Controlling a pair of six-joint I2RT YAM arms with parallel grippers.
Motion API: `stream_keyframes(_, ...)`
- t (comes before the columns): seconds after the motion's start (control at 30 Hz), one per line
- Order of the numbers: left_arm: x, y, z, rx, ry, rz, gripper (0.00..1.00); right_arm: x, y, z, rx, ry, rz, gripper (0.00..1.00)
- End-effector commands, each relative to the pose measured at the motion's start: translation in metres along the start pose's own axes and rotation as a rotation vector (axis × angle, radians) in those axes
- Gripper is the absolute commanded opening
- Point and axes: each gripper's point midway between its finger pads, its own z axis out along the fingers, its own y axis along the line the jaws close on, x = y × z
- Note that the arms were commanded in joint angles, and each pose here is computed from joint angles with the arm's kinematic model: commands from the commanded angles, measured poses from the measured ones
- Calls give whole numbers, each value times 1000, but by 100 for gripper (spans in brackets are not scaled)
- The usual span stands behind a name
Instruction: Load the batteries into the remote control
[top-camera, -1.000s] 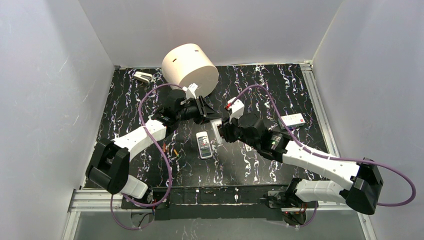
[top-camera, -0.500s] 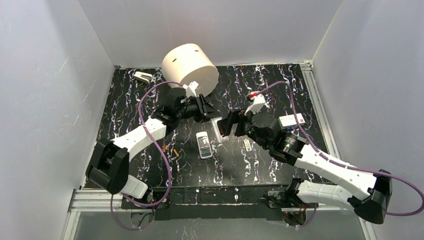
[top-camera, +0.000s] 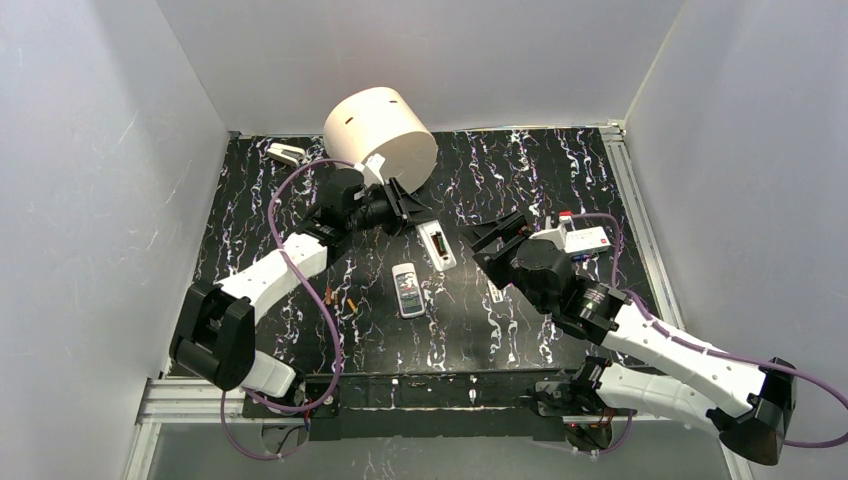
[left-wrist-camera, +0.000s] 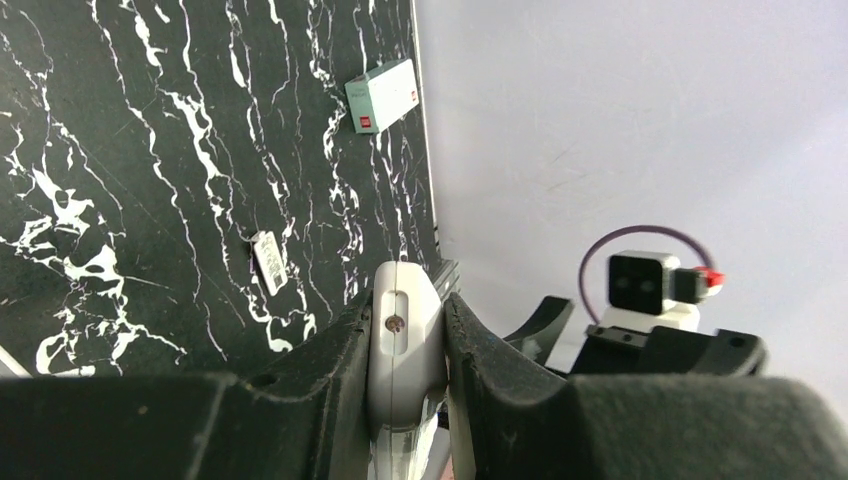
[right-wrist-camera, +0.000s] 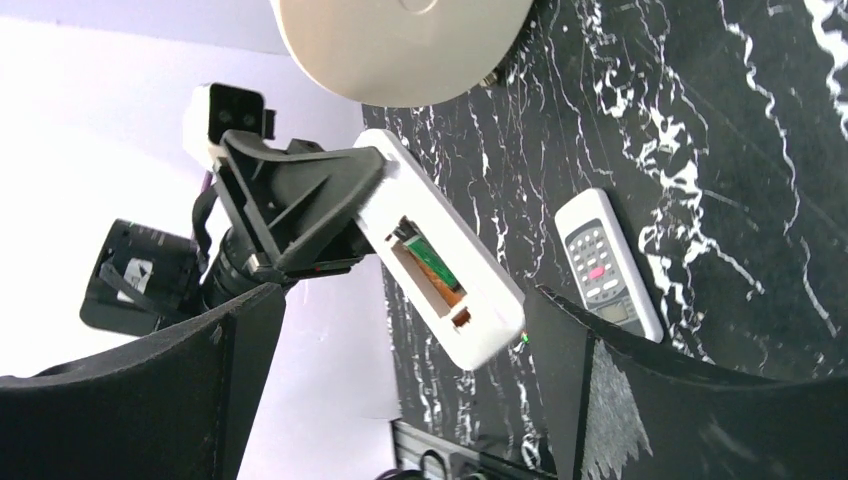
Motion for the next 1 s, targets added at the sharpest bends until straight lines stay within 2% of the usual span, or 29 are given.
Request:
stream_keyframes(0.0,-22,-48,-18,98,-70,28,0,-8,11,-2,22,-26,237,99)
stream_keyframes(0.13,-20,-62,-19,147,-35,5,0,14,18,7,-3,72,334,95)
stream_keyframes(0.23,-16,-68,-22,173,-17,-14,0,31,38,13,-46,161,346,94)
stream_keyframes(0.47,-14,-70,-24,182,-8,-29,0,19,56,13,-124,120,383,99)
stream_keyframes(0.97,-2,-72,-31,221,30,41,0,19,52,34,-133,135,437,96)
